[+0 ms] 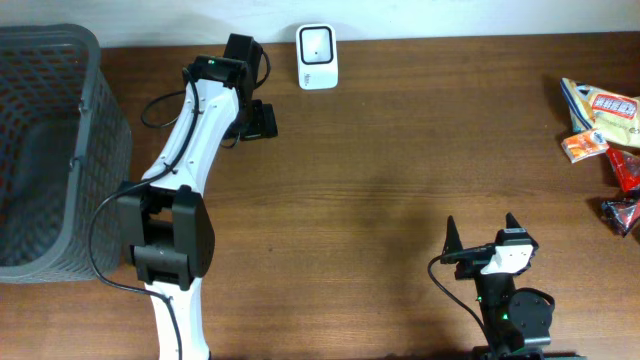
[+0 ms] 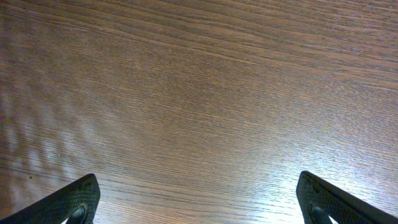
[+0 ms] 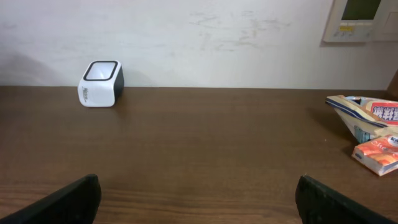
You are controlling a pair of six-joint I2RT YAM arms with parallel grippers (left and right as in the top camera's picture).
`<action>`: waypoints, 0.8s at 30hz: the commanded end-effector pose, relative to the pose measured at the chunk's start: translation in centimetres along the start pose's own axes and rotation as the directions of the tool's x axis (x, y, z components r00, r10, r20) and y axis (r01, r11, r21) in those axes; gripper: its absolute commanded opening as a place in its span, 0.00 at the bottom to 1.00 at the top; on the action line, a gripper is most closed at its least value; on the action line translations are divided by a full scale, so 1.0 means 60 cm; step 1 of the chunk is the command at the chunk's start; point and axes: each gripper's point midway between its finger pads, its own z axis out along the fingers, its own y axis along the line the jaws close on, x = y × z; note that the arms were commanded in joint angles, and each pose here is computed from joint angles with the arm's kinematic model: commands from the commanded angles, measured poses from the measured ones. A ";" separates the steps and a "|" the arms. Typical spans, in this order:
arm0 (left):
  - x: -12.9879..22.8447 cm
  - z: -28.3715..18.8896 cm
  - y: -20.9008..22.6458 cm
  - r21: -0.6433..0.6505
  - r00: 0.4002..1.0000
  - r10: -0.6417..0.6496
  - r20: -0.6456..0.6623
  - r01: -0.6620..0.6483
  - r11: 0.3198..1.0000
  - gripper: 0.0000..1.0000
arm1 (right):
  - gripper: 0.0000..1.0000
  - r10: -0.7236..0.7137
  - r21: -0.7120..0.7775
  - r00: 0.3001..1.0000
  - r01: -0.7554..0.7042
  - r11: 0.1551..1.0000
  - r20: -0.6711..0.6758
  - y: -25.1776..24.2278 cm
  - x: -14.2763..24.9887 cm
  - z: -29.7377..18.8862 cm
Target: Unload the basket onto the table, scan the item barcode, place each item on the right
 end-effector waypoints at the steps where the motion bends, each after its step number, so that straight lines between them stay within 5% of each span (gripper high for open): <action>1: -0.003 -0.009 0.003 -0.002 1.000 -0.005 0.014 0.005 1.000 0.99 | 0.98 0.032 0.023 0.999 -0.032 0.999 -0.002 -0.007 0.005 0.000; 14: 0.002 -0.009 0.005 -0.008 1.000 -0.003 0.002 0.003 1.000 0.99 | 0.98 0.031 0.011 1.000 -0.031 0.999 -0.003 -0.003 0.005 0.000; 16: 0.032 -0.012 0.034 -0.084 0.998 0.010 -0.067 -0.016 0.996 0.99 | 0.98 0.031 0.011 1.000 -0.031 0.999 -0.002 -0.003 0.005 0.000; 24: 0.009 -0.198 0.076 -0.051 0.956 0.238 0.173 -0.233 0.971 0.99 | 0.99 0.031 0.011 1.000 -0.031 0.999 -0.002 -0.003 0.005 0.000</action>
